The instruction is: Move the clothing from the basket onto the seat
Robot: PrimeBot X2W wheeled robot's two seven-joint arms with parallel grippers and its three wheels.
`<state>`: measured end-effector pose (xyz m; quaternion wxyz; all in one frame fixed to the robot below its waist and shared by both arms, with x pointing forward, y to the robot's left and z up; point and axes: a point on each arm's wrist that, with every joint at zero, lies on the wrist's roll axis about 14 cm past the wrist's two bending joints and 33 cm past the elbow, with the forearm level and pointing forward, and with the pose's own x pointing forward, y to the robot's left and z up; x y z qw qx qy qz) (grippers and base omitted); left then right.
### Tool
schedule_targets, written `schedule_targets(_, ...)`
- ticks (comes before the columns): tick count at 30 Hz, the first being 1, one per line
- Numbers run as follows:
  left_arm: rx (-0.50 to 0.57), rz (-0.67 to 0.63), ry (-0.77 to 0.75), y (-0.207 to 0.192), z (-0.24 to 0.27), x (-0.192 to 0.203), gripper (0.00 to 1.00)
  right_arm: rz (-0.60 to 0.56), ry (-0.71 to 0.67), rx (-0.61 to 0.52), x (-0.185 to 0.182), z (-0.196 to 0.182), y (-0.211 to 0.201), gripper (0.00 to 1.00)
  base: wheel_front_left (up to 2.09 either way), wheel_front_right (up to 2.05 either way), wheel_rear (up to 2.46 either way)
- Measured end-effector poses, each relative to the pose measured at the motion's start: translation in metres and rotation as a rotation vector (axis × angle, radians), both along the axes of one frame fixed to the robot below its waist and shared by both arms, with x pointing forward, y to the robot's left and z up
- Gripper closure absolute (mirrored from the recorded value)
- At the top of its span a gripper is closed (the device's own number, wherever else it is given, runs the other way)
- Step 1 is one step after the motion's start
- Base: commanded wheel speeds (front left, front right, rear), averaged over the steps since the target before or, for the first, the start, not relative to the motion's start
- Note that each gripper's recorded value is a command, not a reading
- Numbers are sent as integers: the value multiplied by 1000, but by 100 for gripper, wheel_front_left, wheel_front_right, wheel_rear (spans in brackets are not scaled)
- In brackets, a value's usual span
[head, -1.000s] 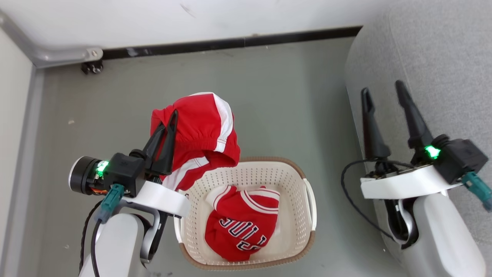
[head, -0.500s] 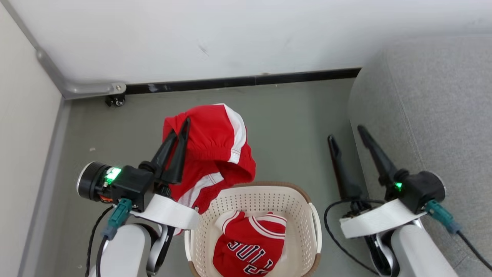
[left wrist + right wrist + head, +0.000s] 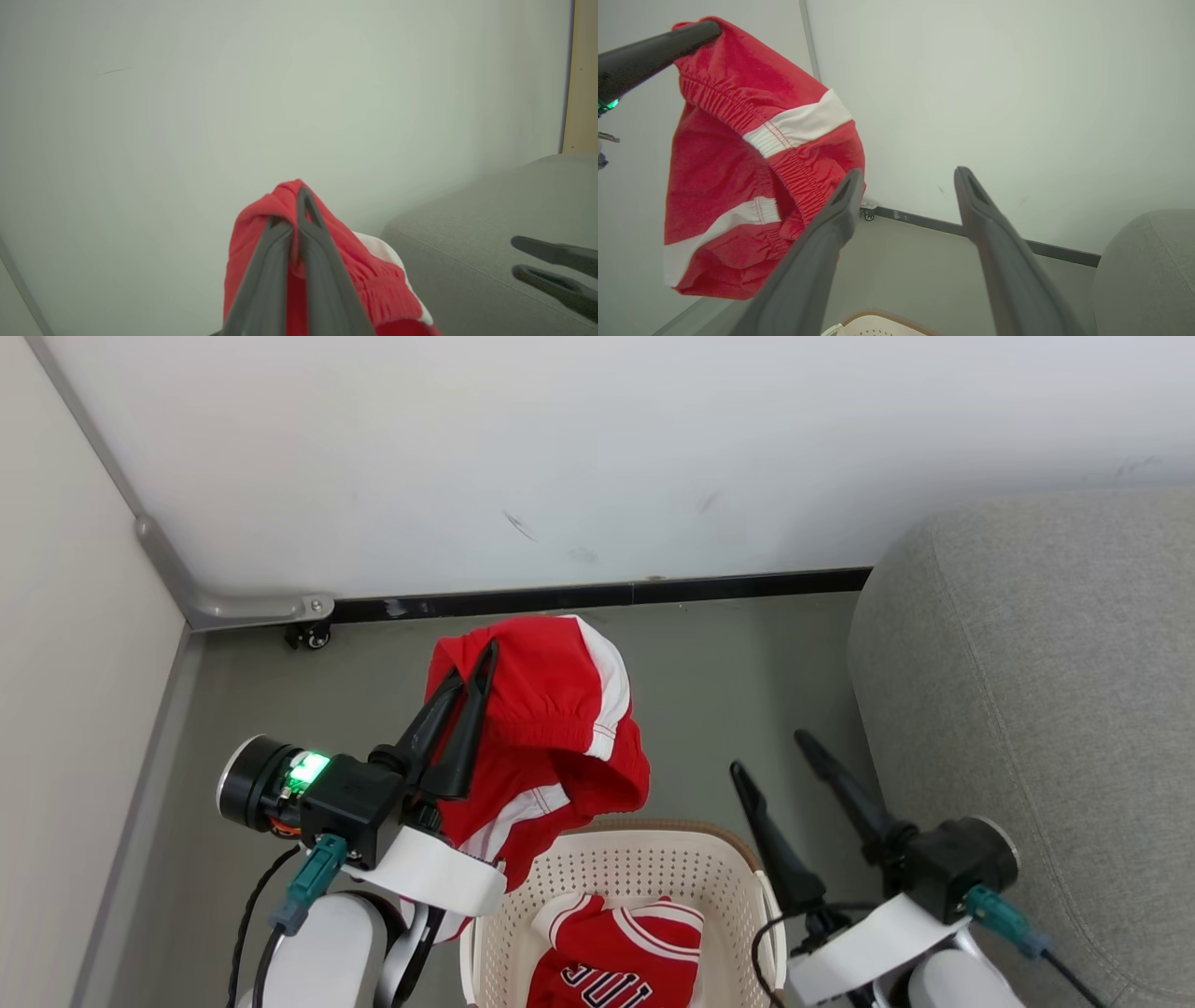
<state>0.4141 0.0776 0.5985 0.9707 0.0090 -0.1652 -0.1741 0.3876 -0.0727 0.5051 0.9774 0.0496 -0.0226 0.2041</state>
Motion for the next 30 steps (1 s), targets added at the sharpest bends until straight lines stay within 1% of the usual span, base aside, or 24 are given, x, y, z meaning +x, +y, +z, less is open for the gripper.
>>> schedule_targets(7, 1, -19, -32, -6, 11, -8, 100, 69, -1, -40, -15, -3, 14, 0, 0, 0, 0)
schedule_targets(17, 3, -81, -77, -26, 25, -20, 100, 115, 8, -70, -25, -7, 22, 0, 0, 0, 0)
schedule_targets(26, 29, -135, -99, -43, 29, -28, 100, 151, 50, -93, -27, -19, 28, 0, 0, 0, 0)
schedule_targets(30, 35, -157, -110, -49, 31, -32, 100, 157, 38, -94, -21, -14, 30, 0, 0, 0, 0)
